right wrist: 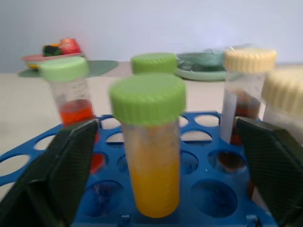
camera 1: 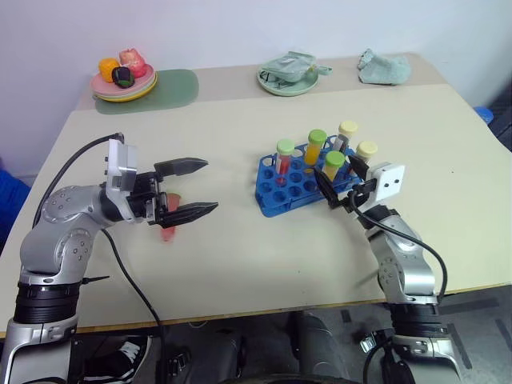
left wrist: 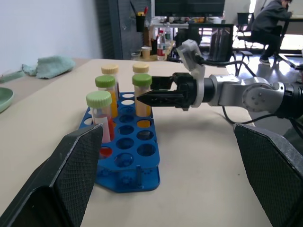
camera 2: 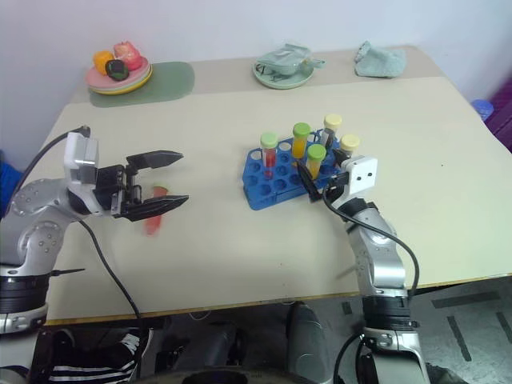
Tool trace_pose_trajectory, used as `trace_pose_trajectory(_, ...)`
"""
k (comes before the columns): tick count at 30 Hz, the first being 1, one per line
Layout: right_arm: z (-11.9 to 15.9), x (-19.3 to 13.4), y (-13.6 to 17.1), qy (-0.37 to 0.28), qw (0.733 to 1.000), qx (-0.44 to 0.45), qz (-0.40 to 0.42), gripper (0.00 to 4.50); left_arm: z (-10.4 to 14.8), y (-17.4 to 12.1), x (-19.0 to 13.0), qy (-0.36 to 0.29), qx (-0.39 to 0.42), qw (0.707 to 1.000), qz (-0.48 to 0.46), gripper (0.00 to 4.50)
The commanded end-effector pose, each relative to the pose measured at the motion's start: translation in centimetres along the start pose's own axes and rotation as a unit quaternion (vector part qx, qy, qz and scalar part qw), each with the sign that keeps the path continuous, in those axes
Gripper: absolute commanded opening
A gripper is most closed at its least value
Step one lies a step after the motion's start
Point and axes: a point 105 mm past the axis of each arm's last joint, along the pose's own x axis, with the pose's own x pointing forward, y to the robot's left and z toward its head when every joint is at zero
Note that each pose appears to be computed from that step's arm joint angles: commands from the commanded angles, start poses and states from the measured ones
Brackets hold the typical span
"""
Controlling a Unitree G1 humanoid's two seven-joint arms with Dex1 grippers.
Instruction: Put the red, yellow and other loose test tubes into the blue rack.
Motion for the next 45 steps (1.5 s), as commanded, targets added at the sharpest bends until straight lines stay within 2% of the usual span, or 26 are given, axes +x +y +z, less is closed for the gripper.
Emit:
trace_pose_trajectory(1,3.4,-1.4,0.0,-0.025,0.998,-0.018,0.056,4.44,0.5,0.2,-0.9,0.004,0.016,1.0,0.01,4.5)
trace_pose_trajectory(6,6.6,-5.2,-1.0,0.033,0.988,-0.017,0.152,4.44,-0.1,0.1,-1.0,0.022,0.005,1.0,0.007,4.5)
trace_pose_trajectory(10,9.3,-7.1,-0.3,0.082,0.962,-0.03,0.26,4.44,0.0,1.0,-0.9,0.027,0.019,0.999,0.036,4.5)
trace_pose_trajectory(15,10.9,-7.1,0.6,0.132,0.925,-0.048,0.354,4.44,0.4,1.5,-2.3,0.06,0.009,0.995,0.074,4.5)
trace_pose_trajectory(16,11.0,-6.8,0.8,0.136,0.921,-0.047,0.363,4.44,0.6,1.8,-2.9,0.067,0.007,0.993,0.094,4.5)
trace_pose_trajectory(18,11.0,-6.1,0.6,0.136,0.916,-0.056,0.373,4.44,0.0,1.9,-4.1,0.119,-0.02,0.984,0.127,4.5)
trace_pose_trajectory(20,10.8,-5.6,0.7,0.135,0.912,-0.048,0.384,4.44,0.4,2.2,-4.9,0.135,-0.031,0.976,0.167,4.5)
trace_pose_trajectory(23,10.3,-5.1,1.6,0.123,0.905,-0.043,0.406,4.44,0.6,2.7,-5.9,0.179,-0.033,0.959,0.218,4.5)
trace_pose_trajectory(26,10.2,-4.4,2.8,0.105,0.9,-0.04,0.422,4.44,0.5,3.8,-7.4,0.233,-0.066,0.921,0.306,4.5)
trace_pose_trajectory(28,10.2,-4.1,3.2,0.097,0.9,-0.039,0.424,4.44,0.5,3.9,-7.5,0.247,-0.097,0.905,0.333,4.5)
trace_pose_trajectory(31,10.3,-3.9,3.5,0.091,0.898,-0.036,0.429,4.44,0.0,4.2,-8.2,0.303,-0.128,0.863,0.384,4.5)
trace_pose_trajectory(34,10.1,-3.8,3.4,0.09,0.898,-0.034,0.429,4.44,-0.7,4.2,-8.2,0.325,-0.199,0.834,0.399,4.5)
trace_pose_trajectory(36,9.9,-3.9,3.3,0.09,0.898,-0.034,0.429,4.44,-1.1,4.5,-8.3,0.36,-0.207,0.814,0.405,4.5)
trace_pose_trajectory(40,9.8,-3.7,3.0,0.084,0.902,-0.032,0.423,4.44,-2.0,5.9,-8.9,0.376,-0.258,0.782,0.424,4.5)
trace_pose_trajectory(45,9.9,-3.5,3.5,0.08,0.901,-0.032,0.424,4.44,-3.1,5.5,-8.3,0.415,-0.336,0.757,0.376,4.5)
